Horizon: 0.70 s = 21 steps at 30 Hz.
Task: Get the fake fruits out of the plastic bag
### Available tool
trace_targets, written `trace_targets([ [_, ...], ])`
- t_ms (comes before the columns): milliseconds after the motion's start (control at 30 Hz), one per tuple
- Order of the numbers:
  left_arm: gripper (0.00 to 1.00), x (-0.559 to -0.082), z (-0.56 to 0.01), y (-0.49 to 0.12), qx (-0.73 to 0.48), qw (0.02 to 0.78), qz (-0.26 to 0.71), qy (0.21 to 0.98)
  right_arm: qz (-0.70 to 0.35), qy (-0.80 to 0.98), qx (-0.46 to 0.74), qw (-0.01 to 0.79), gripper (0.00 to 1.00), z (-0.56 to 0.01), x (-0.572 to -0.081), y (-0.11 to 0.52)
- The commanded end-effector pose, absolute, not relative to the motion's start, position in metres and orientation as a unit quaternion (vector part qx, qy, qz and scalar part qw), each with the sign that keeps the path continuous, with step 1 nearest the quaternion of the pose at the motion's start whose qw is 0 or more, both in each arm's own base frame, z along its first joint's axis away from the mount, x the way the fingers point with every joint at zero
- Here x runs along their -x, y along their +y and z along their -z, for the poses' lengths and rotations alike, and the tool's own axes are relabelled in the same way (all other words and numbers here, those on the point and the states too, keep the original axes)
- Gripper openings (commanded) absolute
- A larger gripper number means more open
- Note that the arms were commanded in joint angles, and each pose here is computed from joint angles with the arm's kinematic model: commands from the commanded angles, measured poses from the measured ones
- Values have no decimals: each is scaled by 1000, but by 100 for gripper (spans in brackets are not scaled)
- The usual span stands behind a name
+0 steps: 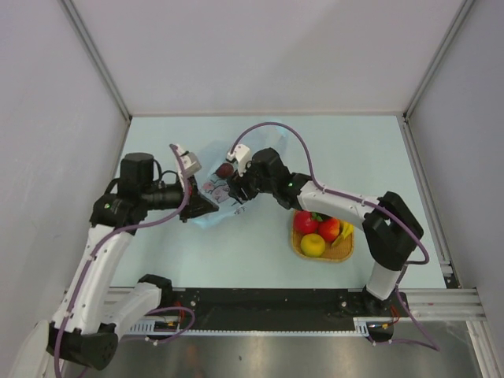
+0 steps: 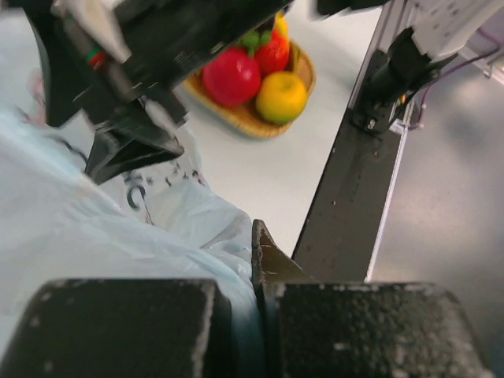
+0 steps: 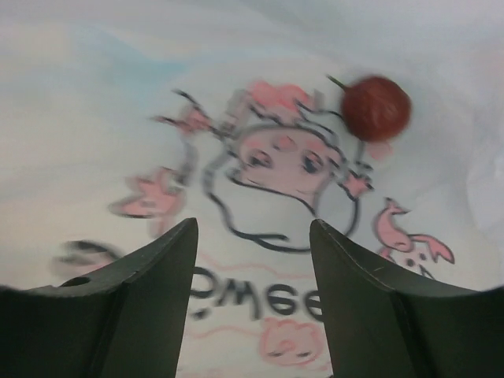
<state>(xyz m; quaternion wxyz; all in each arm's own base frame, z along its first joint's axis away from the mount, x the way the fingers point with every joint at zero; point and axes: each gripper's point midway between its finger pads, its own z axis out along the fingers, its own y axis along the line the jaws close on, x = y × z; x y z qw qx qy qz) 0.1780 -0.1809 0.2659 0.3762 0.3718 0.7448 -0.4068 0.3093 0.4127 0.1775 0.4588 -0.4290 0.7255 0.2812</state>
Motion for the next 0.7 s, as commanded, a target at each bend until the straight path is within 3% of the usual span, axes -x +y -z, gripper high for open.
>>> trace_targets([
  [0, 0, -138, -321, -178, -409, 427, 415, 692, -278, 754, 362, 472, 65, -184, -331, 399],
  [267, 0, -163, -247, -170, -310, 360, 395, 786, -276, 747, 383, 469, 73, -151, -326, 422],
  [433, 0, -172, -243, -174, -315, 362, 405, 779, -259, 758, 377, 465, 90, -127, -335, 426],
  [667, 0, -170, -241, -178, -312, 345, 422, 778, -240, 763, 362, 479, 96, -117, -356, 437],
])
